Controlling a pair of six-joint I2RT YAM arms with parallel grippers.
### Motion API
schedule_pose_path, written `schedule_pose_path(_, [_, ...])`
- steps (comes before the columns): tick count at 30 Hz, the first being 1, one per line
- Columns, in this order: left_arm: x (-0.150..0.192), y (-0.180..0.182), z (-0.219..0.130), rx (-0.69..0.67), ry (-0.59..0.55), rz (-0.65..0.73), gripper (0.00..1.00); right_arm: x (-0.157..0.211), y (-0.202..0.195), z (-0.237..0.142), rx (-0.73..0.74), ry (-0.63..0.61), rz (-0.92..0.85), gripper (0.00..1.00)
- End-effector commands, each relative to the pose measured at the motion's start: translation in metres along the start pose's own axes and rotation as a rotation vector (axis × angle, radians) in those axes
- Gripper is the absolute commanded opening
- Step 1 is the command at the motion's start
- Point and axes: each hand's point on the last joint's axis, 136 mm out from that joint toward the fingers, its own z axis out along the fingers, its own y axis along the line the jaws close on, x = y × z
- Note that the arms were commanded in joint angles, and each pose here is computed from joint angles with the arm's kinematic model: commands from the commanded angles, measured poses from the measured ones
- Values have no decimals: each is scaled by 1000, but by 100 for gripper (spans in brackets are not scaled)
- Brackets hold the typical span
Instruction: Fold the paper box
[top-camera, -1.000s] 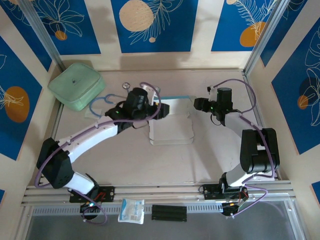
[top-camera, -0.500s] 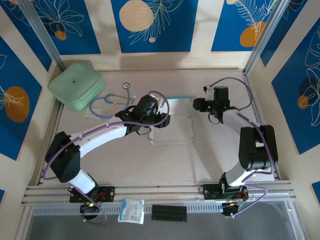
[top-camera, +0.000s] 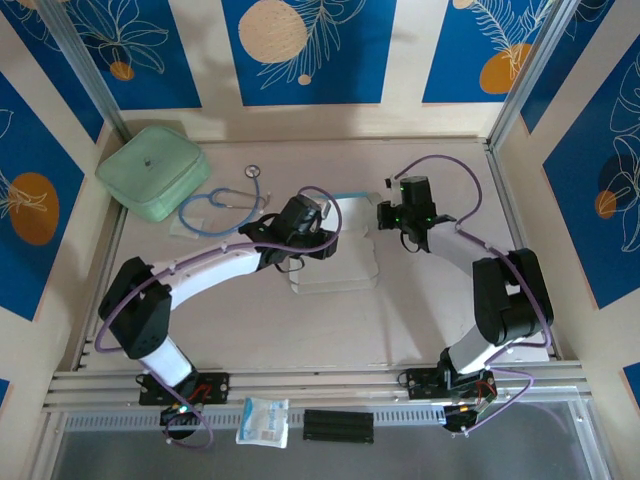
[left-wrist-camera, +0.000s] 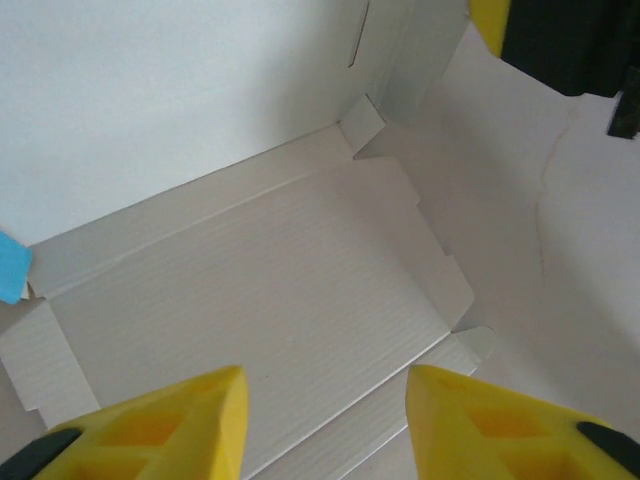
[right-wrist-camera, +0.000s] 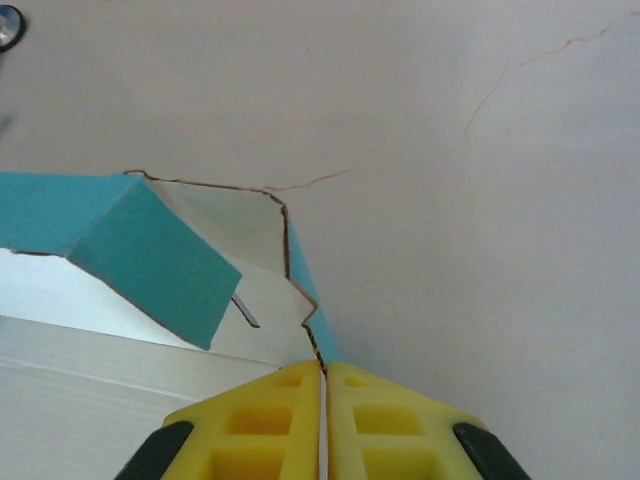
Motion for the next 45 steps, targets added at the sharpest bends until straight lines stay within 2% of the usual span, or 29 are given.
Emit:
schedule_pose_path(1, [7, 6, 9, -49, 30, -45, 42, -11, -1, -14, 121, -80, -41, 8])
schedule_pose_path(5, [12, 13, 21, -83, 36, -90, 33, -9, 4, -21, 178, -126, -45, 7])
schedule_pose_path(9, [16, 9, 39, -51, 43, -117, 19, 1, 8, -21, 200, -141, -24, 6])
schedule_pose_path(12, [22, 3, 54, -20, 69, -125, 12, 7, 12, -19, 213, -148, -25, 6])
schedule_pose_path(17, [36, 1, 74, 5, 122, -133, 9, 14, 12, -21, 233, -147, 0, 6])
schedule_pose_path(24, [44, -24, 97, 155, 159, -131, 2, 17, 18, -26, 195, -150, 46, 6])
schedule_pose_path(37, [71, -12, 132, 125, 213, -111, 0, 23, 19, -32, 210, -79, 223, 2])
schedule_pose_path(45, [81, -7, 141, 112, 232, -116, 0, 23, 21, -33, 228, -52, 349, 1])
